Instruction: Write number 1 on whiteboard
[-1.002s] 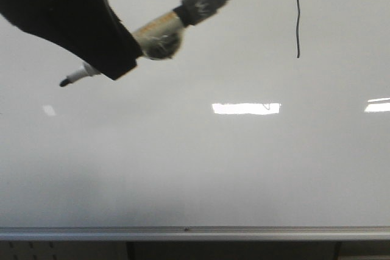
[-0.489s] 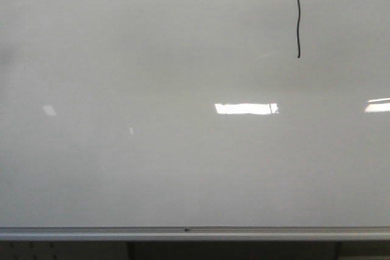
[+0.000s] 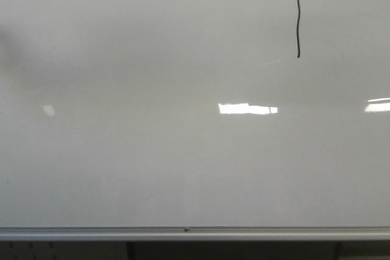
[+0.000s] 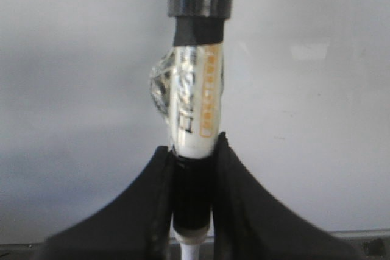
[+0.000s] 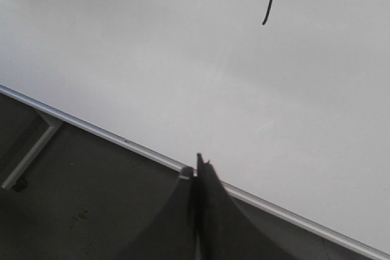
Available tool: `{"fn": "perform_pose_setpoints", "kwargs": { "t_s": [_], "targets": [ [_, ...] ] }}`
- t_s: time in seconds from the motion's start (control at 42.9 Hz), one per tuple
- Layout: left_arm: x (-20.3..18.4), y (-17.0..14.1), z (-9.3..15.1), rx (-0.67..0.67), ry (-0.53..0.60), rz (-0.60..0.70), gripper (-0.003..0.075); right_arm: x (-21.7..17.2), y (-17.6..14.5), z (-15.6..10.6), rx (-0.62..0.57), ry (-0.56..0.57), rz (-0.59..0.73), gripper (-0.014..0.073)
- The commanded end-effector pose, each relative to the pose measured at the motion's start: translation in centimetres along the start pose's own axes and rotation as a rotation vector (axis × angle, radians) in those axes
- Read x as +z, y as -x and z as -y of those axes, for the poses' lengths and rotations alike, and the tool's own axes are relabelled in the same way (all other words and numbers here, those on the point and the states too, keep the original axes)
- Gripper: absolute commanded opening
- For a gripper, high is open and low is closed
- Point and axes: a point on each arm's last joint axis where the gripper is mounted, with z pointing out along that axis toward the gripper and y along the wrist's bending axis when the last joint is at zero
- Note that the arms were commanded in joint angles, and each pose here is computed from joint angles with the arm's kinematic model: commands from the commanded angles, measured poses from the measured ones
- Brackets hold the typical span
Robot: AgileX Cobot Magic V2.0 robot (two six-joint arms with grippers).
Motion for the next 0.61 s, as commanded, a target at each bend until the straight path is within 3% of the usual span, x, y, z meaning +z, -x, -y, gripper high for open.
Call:
{"fn": "perform_pose_setpoints", "kwargs": {
  "t_s": [0.0, 0.35, 0.419, 0.583],
  "targets": [
    [-0.7, 1.8, -0.4, -0.048, 0.029, 0.141, -0.0020, -0.6, 1.3, 0.1, 0.020, -0.015, 0.099, -0.0089],
    [2.7, 1.3, -0.7, -0.078, 0.031, 0.096, -0.0008, -0.6, 1.4, 0.1, 0.021, -0.019, 0.110, -0.0089],
    [3.1, 1.1, -0.7, -0.074, 0.030, 0.087, 0.0044, -0.6, 1.4, 0.1, 0.021, -0.019, 0.111, -0.0089],
    [3.6, 1.1, -0.5, -0.068, 0.027, 0.083, 0.0247, -0.6, 1.4, 0.1, 0.021, -0.019, 0.111, -0.0089]
  ]
}}
